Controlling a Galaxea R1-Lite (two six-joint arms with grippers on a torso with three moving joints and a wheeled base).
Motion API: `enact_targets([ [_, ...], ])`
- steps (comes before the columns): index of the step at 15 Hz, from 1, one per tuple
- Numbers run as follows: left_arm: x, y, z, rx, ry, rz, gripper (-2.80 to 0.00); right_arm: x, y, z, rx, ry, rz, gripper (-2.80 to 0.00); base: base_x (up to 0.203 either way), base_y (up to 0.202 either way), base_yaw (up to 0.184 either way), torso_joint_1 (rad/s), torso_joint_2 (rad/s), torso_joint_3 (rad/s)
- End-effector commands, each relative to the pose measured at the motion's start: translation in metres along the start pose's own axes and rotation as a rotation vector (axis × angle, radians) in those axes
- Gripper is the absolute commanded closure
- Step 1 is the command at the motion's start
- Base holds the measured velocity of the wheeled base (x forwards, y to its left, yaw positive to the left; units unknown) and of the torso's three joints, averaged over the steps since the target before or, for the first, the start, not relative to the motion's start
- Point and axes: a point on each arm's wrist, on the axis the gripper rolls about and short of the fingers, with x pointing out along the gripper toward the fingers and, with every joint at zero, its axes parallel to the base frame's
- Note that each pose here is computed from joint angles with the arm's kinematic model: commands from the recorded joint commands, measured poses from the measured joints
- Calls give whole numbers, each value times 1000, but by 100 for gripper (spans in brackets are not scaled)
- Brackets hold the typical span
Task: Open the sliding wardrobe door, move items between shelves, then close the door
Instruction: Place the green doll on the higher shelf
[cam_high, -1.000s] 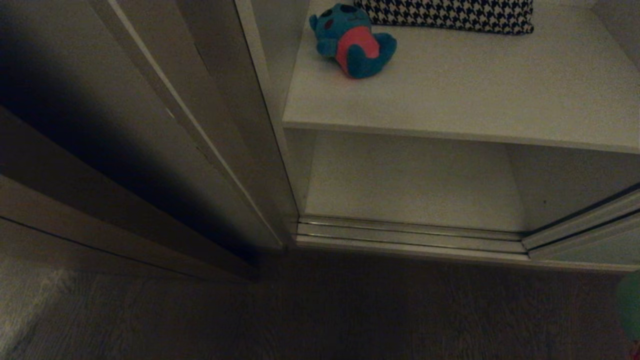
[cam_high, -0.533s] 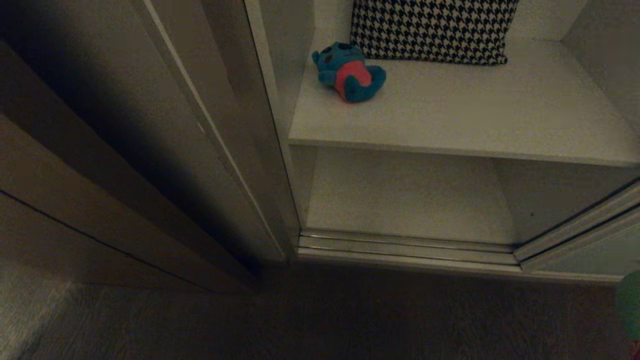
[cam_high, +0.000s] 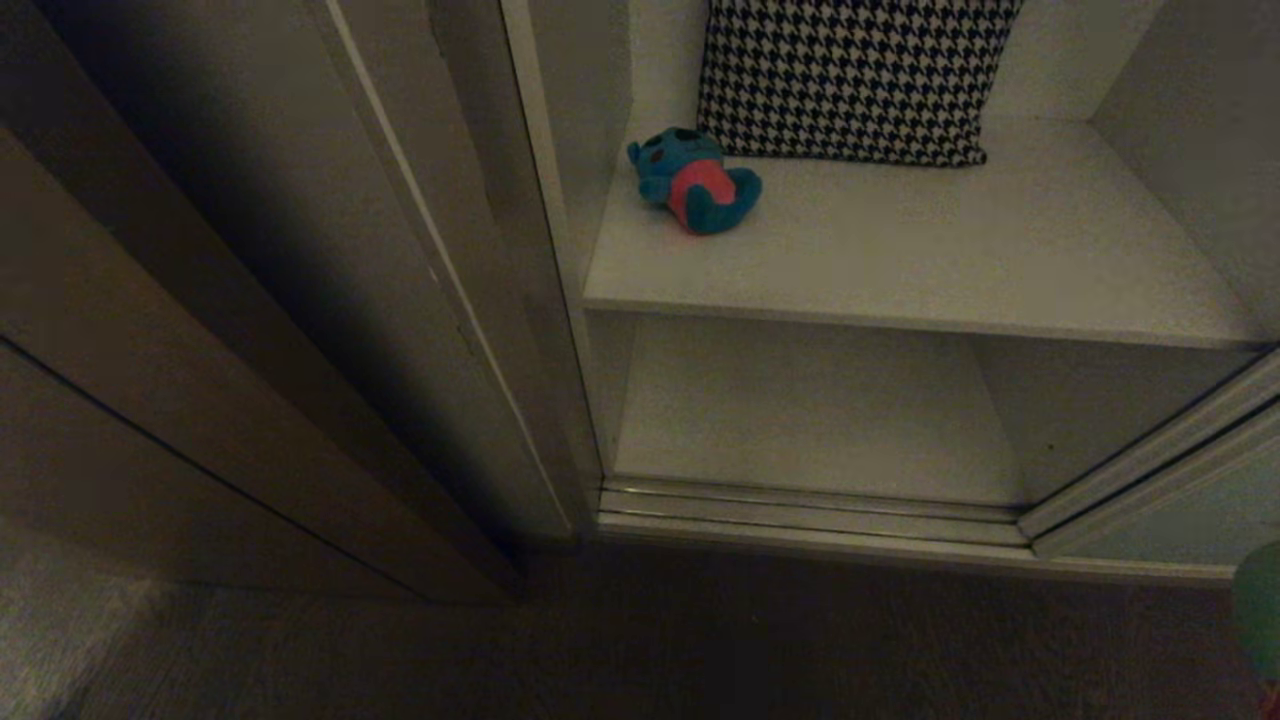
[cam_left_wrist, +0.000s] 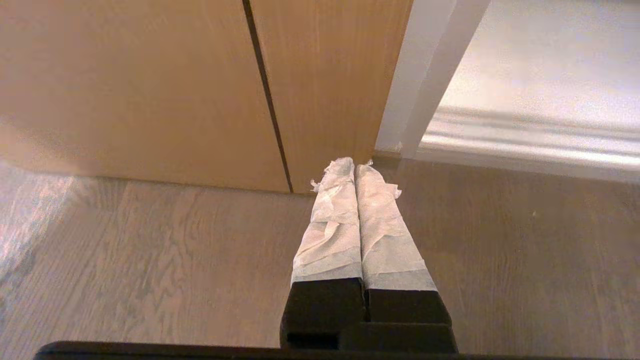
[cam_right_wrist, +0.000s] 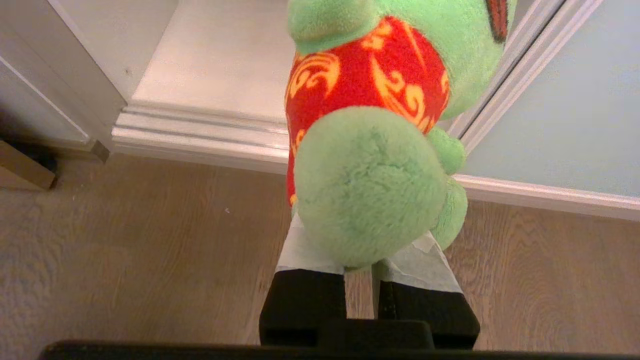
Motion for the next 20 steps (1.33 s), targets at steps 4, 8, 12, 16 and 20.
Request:
enact_targets([
  [4,0,0,0,-4,1,0,0,0,0,0,-1,4,0,0,0,0,0,3,1,45],
  [8,0,0,0,-4,1,0,0,0,0,0,-1,4,0,0,0,0,0,0,0,0],
  [12,0,0,0,-4,1,0,0,0,0,0,-1,3,0,0,0,0,0,0,0,0],
  [16,0,0,0,-4,1,0,0,0,0,0,-1,3,0,0,0,0,0,0,0,0],
  [20,0,0,0,-4,1,0,0,0,0,0,-1,4,0,0,0,0,0,0,0,0],
])
